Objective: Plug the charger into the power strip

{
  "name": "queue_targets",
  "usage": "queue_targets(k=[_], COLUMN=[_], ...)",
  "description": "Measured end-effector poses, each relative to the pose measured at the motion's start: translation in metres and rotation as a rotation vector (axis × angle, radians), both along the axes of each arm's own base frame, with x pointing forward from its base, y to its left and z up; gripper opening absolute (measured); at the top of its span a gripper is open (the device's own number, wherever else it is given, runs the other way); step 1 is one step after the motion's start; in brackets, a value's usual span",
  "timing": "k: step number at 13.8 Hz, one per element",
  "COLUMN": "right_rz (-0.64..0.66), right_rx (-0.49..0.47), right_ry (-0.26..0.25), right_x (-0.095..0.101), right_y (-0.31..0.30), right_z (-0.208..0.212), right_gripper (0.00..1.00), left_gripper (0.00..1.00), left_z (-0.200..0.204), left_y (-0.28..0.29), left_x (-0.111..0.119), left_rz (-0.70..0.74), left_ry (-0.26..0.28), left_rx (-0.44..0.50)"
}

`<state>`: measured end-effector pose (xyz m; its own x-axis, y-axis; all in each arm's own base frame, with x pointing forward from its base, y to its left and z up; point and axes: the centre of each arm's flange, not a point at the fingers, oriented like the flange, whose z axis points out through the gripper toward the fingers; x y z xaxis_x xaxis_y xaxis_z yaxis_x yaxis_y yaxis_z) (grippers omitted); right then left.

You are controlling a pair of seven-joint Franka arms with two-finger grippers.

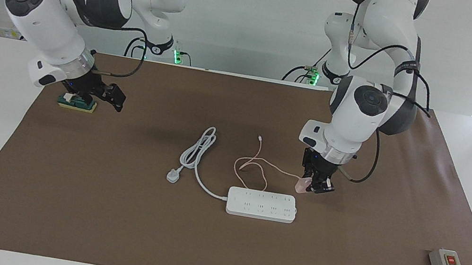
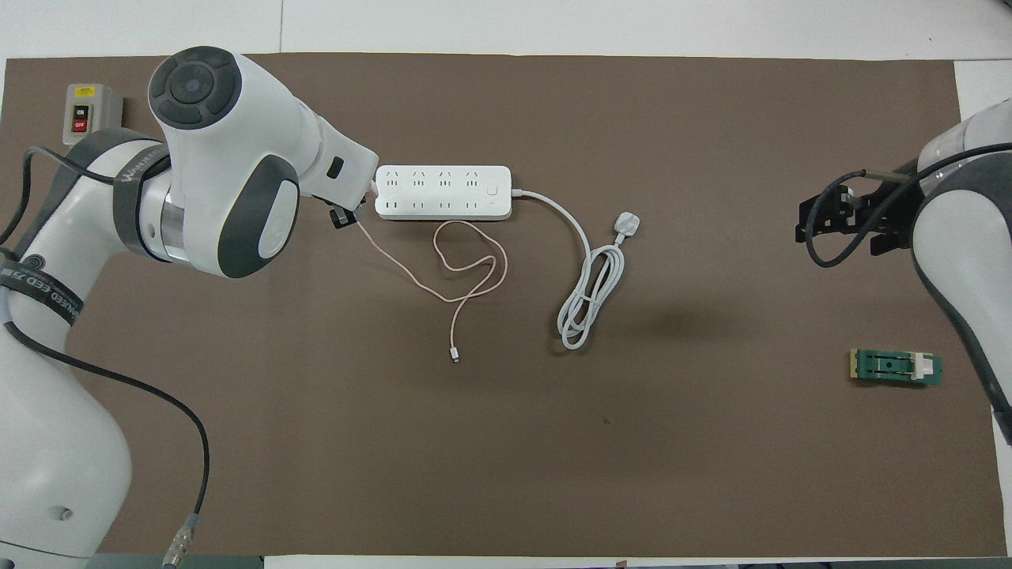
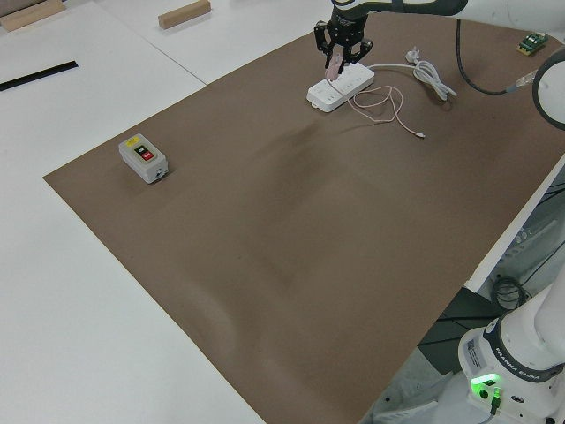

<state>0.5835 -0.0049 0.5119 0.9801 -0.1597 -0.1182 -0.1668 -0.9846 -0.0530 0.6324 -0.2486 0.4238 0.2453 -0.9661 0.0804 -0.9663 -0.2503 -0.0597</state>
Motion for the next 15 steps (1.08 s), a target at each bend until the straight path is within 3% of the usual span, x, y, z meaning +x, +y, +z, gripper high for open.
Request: queue_targets(k=[2, 5, 7, 9, 13, 15], right_rz=[0.019, 0.016, 0.014, 0.017, 0.021, 0.021], right_rx=[-0.041, -0.059, -0.059, -0.056, -0.051, -0.05], right_ry=[-0.017, -0.099, -0.109, -0.084, -0.077, -0.088], right_x=[-0.005, 0.003, 0.003, -0.01, -0.053, -0.06], right_y=[-0.004, -0.009, -0.011, -0.01, -0.008, -0.008], right_z=[0.002, 0.009, 0.013, 0.019, 0.025, 0.028], right_gripper=[1.0, 1.0, 1.0, 1.0, 1.0, 1.0], left_gripper=[0.03, 0.03, 0.03, 0.03, 0.03, 0.03], left_z=[-0.008, -0.022, -0.027, -0.029, -0.041, -0.051], left_y=[0.002, 0.002, 0.0, -0.002, -0.005, -0.005], left_x=[0.0, 0.005, 0.009, 0.01, 0.013, 0.015], left_rz=[-0.004, -0.022, -0.039, -0.047, -0.058, -0.065], left_ry=[0.009, -0.003, -0.022, -0.03, -0.036, -0.032], left_rx=[0.012, 0.019, 0.012, 0.007, 0.003, 0.003])
